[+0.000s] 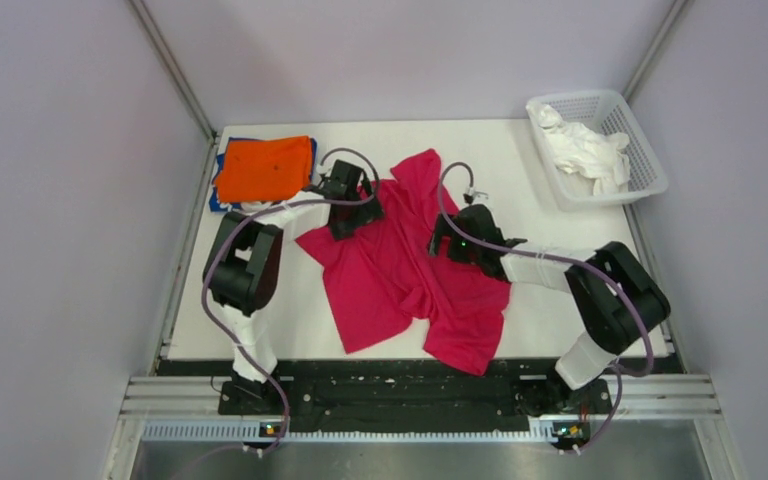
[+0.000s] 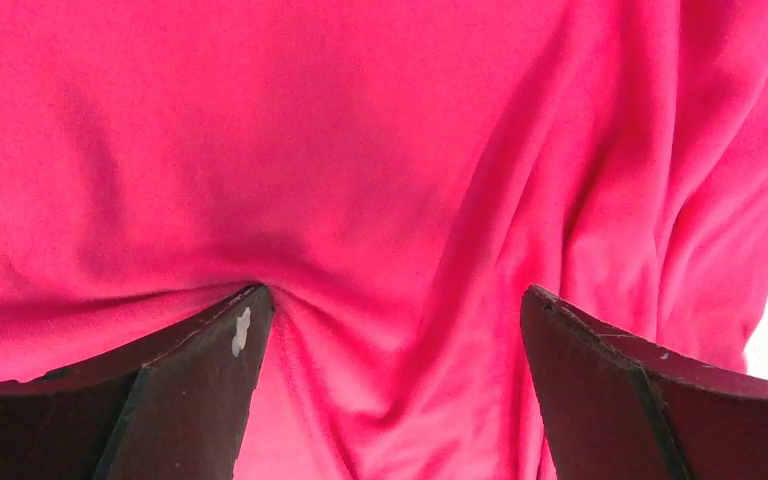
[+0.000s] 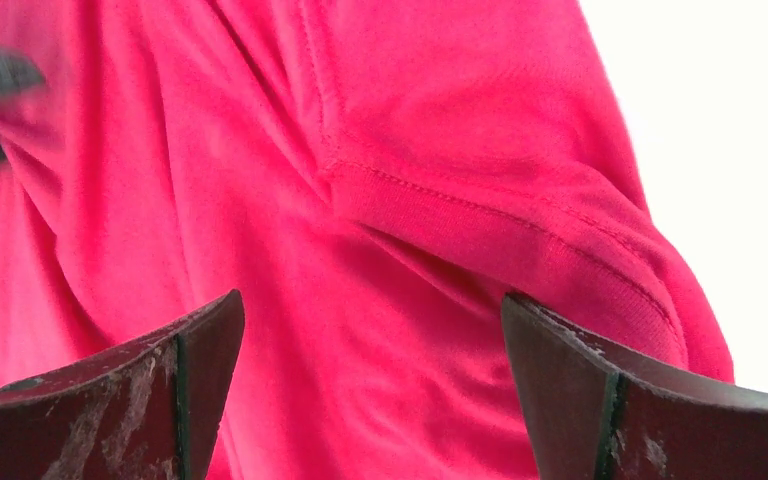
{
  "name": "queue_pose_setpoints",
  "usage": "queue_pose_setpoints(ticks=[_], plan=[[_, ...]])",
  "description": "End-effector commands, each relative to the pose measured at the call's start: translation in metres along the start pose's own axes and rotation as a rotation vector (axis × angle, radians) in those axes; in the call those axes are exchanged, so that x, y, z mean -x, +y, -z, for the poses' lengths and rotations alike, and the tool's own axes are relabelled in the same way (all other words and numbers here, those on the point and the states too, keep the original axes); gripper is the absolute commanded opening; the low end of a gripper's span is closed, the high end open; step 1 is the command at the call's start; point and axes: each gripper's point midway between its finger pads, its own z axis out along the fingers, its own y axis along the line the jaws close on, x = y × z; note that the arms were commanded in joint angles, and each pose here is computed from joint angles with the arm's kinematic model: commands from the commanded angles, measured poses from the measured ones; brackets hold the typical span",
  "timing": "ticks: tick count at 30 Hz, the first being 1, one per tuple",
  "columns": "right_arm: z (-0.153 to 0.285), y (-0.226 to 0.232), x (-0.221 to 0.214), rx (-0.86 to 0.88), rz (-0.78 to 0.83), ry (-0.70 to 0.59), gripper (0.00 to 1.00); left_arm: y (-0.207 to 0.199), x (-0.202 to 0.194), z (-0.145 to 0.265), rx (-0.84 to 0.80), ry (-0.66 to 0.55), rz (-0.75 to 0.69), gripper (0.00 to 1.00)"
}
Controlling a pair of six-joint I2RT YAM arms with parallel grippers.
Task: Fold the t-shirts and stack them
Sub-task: Flatten out the tshirt
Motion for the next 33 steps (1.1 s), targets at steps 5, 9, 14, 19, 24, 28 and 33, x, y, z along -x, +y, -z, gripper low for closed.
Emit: queue_pose_setpoints(ticks=[5,9,14,19,24,28,33], plan=[[0.063,-0.082,-0.077,-0.235,-0.116,0.097,0.99,-0.01,0.035,-0.039,0.093,0.014,-0.055,0.98],[0.072,-0.063,-0.039,-0.174,-0.007,0.029,0.99,-0.018,0.036,-0.021,0.054,0.017,-0.077,0.97],[0.075,-0.023,0.032,-0.102,0.152,-0.081,0.99,0.005,0.013,0.007,0.063,0.034,-0.083,0.98],[0.058,-0.017,0.061,-0.17,0.314,-0.05,0.97,0.036,-0.02,0.024,0.101,0.09,-0.09,0.98],[0.035,-0.023,0.049,-0.207,0.344,0.031,0.84,0.055,-0.028,0.042,0.145,0.085,-0.103,0.98],[0.023,-0.028,0.033,-0.208,0.348,0.087,0.75,0.07,-0.029,0.049,0.196,0.068,-0.122,0.98],[0.007,-0.03,0.027,-0.221,0.333,0.103,0.66,0.069,-0.028,0.046,0.195,0.065,-0.123,0.98]])
